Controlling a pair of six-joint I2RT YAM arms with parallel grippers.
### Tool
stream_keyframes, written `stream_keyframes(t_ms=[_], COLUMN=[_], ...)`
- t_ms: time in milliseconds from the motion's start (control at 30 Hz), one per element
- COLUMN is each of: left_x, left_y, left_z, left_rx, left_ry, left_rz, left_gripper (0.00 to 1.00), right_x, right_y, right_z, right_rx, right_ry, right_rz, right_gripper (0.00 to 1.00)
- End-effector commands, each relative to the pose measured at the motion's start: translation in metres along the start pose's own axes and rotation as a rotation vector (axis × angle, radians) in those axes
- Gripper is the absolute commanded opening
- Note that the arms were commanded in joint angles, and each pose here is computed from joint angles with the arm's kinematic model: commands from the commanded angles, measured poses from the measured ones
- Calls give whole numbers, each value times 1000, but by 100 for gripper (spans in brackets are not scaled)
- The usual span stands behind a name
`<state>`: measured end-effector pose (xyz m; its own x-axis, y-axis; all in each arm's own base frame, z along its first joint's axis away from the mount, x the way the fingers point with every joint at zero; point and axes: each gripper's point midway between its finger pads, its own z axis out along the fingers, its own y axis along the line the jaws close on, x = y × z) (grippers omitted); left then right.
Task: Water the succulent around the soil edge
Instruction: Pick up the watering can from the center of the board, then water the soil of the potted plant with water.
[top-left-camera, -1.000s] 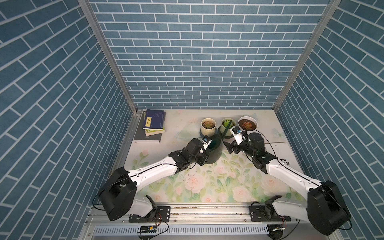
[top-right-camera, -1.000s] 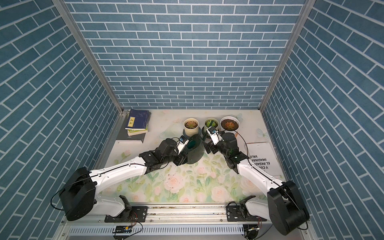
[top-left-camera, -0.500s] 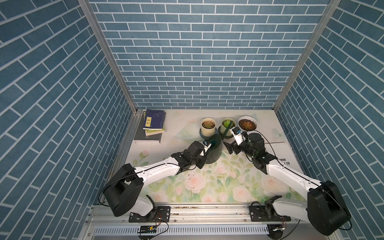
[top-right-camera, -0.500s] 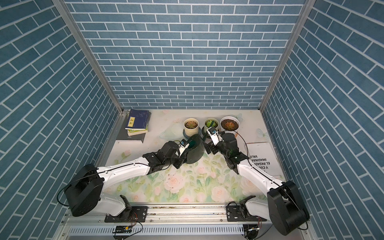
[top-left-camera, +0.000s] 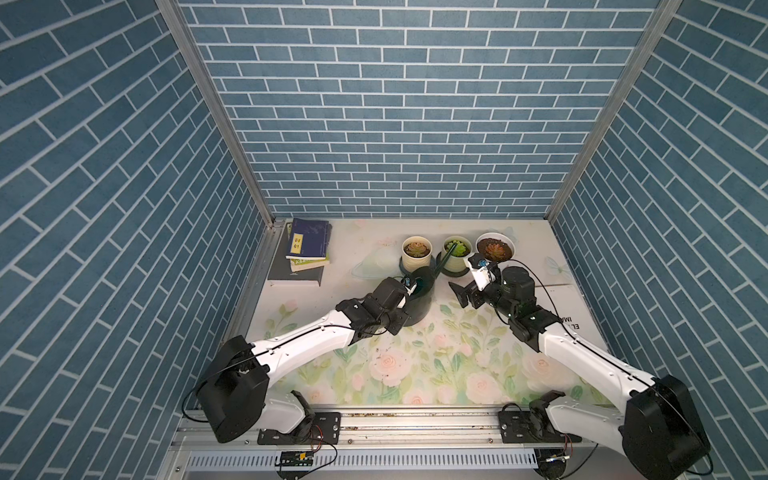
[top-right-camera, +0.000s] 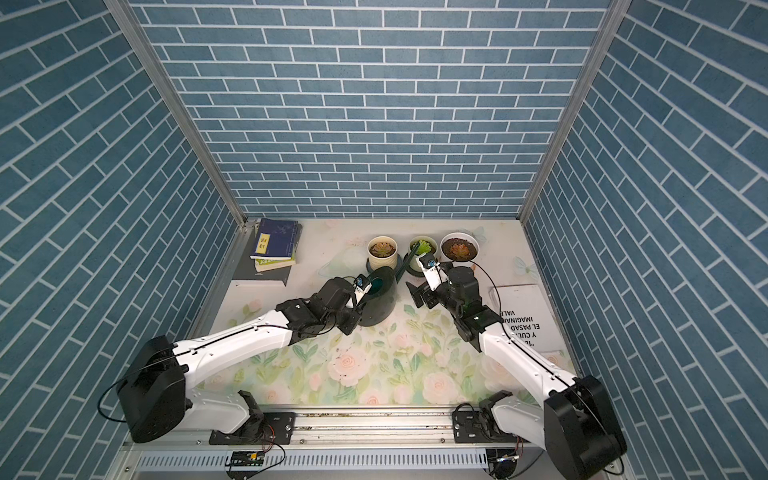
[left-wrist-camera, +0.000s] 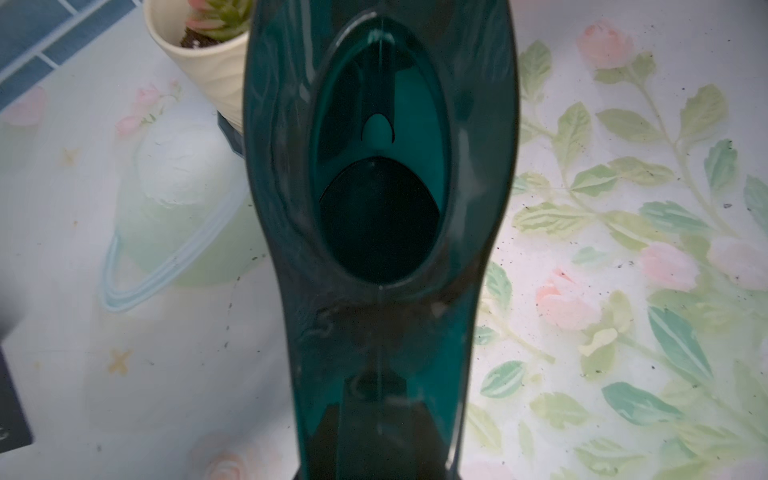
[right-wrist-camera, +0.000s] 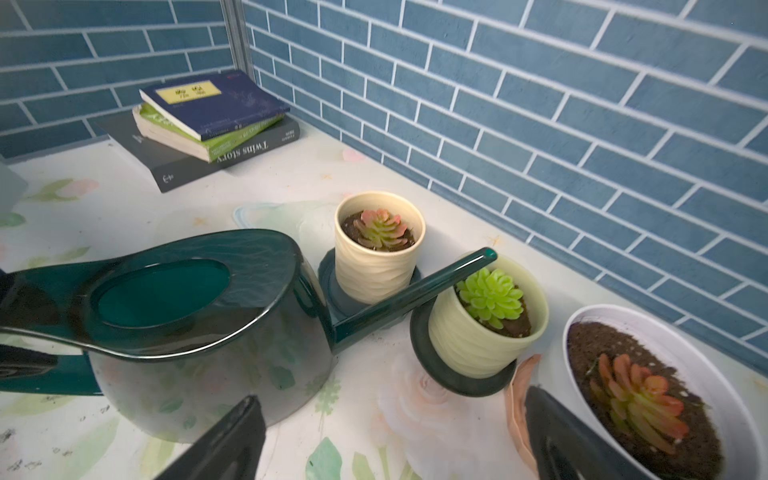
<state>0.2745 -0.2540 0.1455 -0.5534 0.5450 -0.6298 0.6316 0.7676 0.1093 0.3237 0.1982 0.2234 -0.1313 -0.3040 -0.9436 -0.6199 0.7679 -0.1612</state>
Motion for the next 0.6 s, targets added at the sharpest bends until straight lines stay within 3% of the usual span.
stream_keyframes(t_ms=[0, 133, 300, 467, 567], left_x=[-6, -15, -22, -25, -38], left_y=[20, 28, 70, 71, 85], left_z=[-38, -76, -115, -137, -150], left_rx=[-61, -31, -196, -151, -220], left_ry=[40, 41, 48, 80, 63], left_rz=[33, 27, 40, 187, 260], left_gripper=[0, 0, 0, 0, 0], right_x=[-29, -33, -27, -25, -25], right_y=[-24, -49, -73, -83, -84], right_z=[-19, -32, -37, -40, -42], right_rx=[125, 245, 336, 366, 370], right_ry=[-69, -98, -108, -105, -114], right_rz=[32, 70, 114, 131, 132], right_gripper=[100, 99, 99, 99, 99])
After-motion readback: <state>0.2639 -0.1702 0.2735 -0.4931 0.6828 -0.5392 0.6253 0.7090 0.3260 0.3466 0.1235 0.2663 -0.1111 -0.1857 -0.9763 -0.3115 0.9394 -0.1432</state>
